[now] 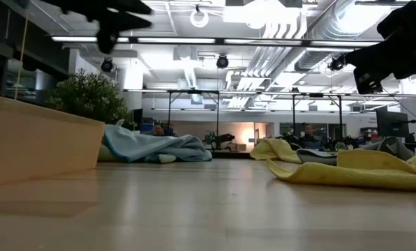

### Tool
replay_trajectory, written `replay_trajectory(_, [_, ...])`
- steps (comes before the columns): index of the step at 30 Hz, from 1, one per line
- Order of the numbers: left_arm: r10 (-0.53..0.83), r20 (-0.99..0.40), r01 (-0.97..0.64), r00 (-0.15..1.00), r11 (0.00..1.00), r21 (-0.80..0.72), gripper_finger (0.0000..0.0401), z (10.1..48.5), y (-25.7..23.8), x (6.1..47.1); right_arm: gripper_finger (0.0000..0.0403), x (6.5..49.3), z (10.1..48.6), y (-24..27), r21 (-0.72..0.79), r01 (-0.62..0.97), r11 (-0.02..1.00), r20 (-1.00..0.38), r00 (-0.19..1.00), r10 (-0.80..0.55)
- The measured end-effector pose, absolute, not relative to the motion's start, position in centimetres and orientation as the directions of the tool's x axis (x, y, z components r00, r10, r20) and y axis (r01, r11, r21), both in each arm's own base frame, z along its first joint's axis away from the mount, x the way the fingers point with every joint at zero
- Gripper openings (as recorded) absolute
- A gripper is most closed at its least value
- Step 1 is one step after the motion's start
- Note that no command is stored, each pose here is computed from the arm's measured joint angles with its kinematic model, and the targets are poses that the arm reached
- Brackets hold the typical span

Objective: Fold microfiber towels
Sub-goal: Fold the bottom yellow microfiber towel

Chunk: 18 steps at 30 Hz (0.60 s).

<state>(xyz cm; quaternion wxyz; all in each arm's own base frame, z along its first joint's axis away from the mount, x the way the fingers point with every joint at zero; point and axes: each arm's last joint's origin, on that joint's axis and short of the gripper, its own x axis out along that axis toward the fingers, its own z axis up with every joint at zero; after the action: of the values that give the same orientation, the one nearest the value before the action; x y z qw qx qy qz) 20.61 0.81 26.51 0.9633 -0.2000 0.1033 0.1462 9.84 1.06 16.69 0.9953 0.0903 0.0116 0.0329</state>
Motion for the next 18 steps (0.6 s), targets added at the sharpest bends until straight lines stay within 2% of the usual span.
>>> replay_trajectory(5, [0.126,-0.467,-0.302,0.875,0.896,-0.325,0.017,23.5,0.5,28.0,0.0,9.8,16.7,1.1,0.18,-0.063,0.982,-0.018,0.998,0.068])
replay_trajectory(9, [0.04,-0.56,-0.261,0.827,0.911,-0.32,0.0197,20.9,0.3,33.6,0.0,9.8,16.7,1.1,0.181,-0.063,0.982,-0.018,0.998,0.067])
replay_trajectory(14, [0.007,-0.607,-0.244,0.795,0.92,-0.308,0.0206,18.1,0.2,39.1,0.0,9.8,16.7,1.1,0.181,-0.064,0.982,-0.017,0.998,0.068])
replay_trajectory(18, [-0.02,-0.621,-0.23,0.783,0.92,-0.319,0.0203,16.6,0.2,41.9,0.0,9.8,16.7,1.1,0.18,-0.063,0.982,-0.017,0.998,0.067])
